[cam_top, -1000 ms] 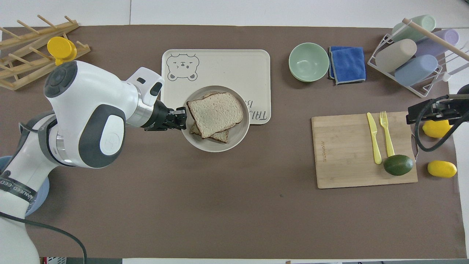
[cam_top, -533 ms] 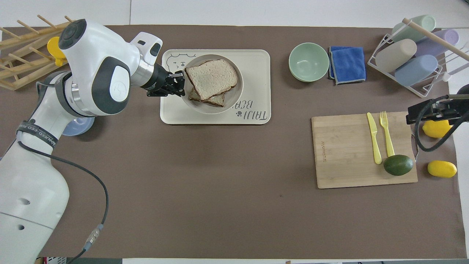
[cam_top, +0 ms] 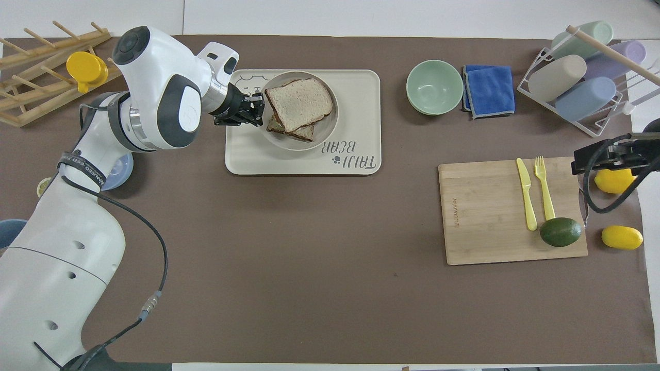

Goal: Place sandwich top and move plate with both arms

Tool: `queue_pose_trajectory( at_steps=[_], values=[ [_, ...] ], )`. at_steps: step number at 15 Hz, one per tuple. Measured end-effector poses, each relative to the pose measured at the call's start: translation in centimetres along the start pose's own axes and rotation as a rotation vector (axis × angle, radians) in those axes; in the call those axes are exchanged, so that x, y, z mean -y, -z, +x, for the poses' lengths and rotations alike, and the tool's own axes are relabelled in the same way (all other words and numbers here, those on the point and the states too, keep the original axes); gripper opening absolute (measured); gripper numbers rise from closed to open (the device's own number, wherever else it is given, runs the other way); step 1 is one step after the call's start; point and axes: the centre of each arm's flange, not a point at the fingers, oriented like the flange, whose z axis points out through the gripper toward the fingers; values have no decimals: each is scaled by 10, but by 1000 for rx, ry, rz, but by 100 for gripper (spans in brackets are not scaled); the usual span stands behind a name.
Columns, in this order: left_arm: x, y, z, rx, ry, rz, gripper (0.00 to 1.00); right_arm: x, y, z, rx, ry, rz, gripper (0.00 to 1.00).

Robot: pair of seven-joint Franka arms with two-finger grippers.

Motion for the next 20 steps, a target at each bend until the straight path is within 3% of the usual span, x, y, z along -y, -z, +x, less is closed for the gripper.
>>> queue_pose_trajectory(
  at_steps=[6,8,11,15,16,20],
  values=[
    [6,-9,-4,-12,-23,3,4,0,0,0,0,0,0,100],
    [5,-6,-4,-15,-27,2,19,0,0,0,0,0,0,100],
    [7,10,0,-40,-26,-5,51,0,0,0,0,0,0,100],
    [29,101,12,-164,6,-10,96,0,0,0,0,0,0,100],
    [42,133,11,-188,14,10,100,0,0,0,0,0,0,100],
    [66,237,-23,-214,-21,157,100,0,0,0,0,0,0,100]
  ],
)
